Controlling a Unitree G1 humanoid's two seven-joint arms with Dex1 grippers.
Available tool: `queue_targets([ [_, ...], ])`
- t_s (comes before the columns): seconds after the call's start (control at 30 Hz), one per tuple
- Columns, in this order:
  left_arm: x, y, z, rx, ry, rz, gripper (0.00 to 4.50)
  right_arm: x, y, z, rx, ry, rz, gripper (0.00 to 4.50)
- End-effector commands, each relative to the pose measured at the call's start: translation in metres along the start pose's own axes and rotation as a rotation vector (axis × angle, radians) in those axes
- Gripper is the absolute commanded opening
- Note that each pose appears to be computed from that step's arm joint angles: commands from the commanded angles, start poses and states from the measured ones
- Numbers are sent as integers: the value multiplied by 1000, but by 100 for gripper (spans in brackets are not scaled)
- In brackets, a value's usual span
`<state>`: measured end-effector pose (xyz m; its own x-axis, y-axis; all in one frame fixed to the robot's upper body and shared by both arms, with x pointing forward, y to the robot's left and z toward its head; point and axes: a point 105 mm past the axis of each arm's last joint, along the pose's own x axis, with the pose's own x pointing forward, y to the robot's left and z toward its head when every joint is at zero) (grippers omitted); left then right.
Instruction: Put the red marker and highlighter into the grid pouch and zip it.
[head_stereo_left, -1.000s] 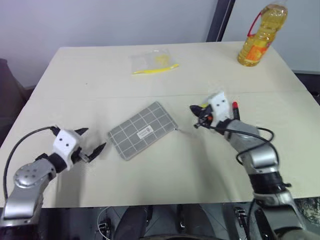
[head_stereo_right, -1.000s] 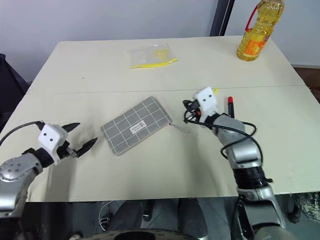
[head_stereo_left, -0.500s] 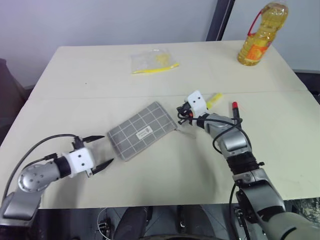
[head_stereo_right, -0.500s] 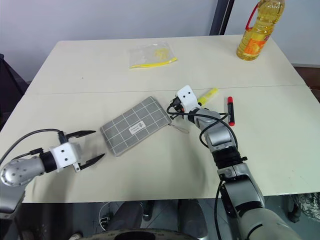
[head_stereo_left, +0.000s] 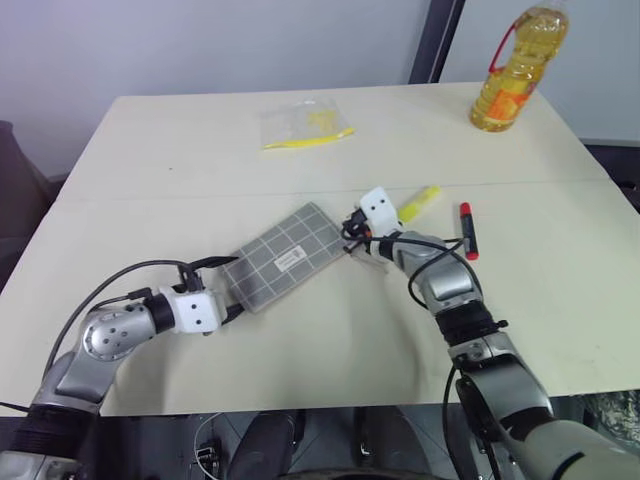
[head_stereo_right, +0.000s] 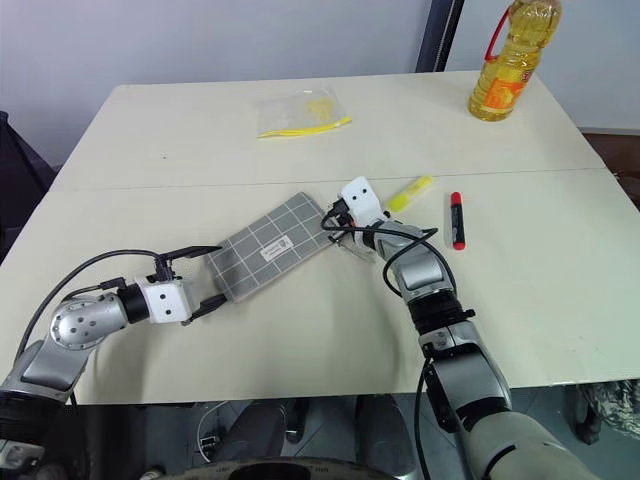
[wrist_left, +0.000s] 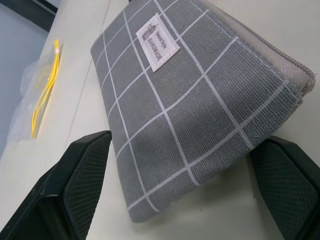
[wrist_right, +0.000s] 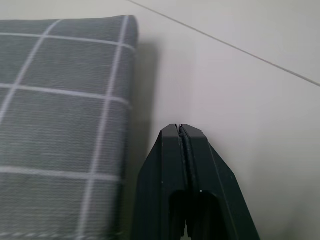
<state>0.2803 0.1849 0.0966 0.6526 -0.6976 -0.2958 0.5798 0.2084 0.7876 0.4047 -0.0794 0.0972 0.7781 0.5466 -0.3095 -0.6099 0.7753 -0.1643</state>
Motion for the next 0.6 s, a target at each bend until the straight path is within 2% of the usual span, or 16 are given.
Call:
queue_targets([
  [0.03,6,-11,2,-10,-21,-43,450,2,19,14,-48,-43,78,5],
  [0.17,8,-9,5,0,-40,-42,450,2,31,14,-60,-48,123,5],
  [0.43,10,-7,7,-4,-69,-36,450,-1,29,9,-58,-38,114,5],
  [0.53,8,-5,10,-19,-100,-35,357,-2,26,9,-58,-36,102,0],
  [0.6,7,-5,10,-29,-104,-39,262,-3,24,9,-57,-40,90,0],
])
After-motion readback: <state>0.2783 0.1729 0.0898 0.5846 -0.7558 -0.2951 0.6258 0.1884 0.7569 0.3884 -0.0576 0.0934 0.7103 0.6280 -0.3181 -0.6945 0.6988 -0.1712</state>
